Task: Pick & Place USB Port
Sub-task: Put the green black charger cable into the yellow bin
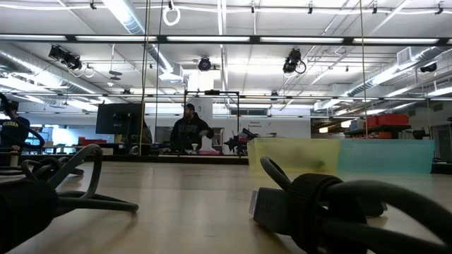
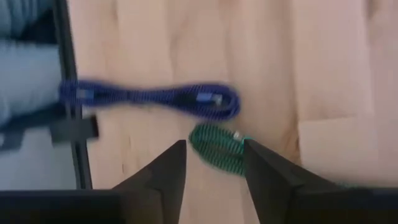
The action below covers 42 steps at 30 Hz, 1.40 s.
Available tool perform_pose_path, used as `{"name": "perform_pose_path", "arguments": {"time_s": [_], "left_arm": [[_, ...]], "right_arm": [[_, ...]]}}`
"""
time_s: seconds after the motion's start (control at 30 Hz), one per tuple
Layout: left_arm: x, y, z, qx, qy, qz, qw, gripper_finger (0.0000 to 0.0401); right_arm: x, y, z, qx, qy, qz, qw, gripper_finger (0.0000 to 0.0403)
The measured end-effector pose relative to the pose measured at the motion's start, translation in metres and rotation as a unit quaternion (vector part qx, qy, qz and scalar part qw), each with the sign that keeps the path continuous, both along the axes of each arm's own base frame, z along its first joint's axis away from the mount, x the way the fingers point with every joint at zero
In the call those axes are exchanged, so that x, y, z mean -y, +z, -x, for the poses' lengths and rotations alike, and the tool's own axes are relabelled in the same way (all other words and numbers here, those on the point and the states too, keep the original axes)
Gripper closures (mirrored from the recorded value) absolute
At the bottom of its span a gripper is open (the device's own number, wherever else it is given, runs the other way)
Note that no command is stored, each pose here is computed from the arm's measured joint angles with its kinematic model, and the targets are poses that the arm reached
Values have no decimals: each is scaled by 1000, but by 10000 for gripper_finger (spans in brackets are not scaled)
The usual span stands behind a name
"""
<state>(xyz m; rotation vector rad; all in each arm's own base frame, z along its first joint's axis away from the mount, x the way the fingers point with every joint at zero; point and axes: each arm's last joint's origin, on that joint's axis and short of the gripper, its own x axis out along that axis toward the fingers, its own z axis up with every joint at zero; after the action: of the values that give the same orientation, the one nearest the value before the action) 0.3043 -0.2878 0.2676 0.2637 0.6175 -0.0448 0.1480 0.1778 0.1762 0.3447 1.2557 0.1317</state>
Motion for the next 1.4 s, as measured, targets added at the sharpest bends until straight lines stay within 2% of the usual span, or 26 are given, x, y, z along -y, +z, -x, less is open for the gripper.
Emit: {"name": "perform_pose_path", "arguments": {"time_s": [0.37, 0.67, 0.97, 1.07, 1.2, 1.23, 1.4], "left_arm": [[-15, 0, -13, -2, 10, -21, 1000, 328], [-31, -1, -26, -7, 34, -25, 999, 328], [-35, -1, -29, -8, 40, -25, 999, 328], [-35, -1, -29, -9, 40, -26, 999, 328], [-36, -1, -28, -10, 40, -26, 999, 328], [-35, -1, -28, -10, 40, -26, 999, 328], [-35, -1, -28, -10, 40, -27, 999, 328]], "right_arm": [[1, -6, 2, 6, 115, 46, 992, 244], [-4, -36, 0, -34, 188, 85, 978, 245], [-8, -55, -6, -30, 207, 137, 968, 249], [-8, -57, -7, -35, 190, 140, 971, 275], [-7, -56, -7, -45, 153, 133, 978, 373], [-7, -56, -7, -48, 148, 130, 979, 385], [-5, -50, -8, -58, 117, 116, 985, 397]]}}
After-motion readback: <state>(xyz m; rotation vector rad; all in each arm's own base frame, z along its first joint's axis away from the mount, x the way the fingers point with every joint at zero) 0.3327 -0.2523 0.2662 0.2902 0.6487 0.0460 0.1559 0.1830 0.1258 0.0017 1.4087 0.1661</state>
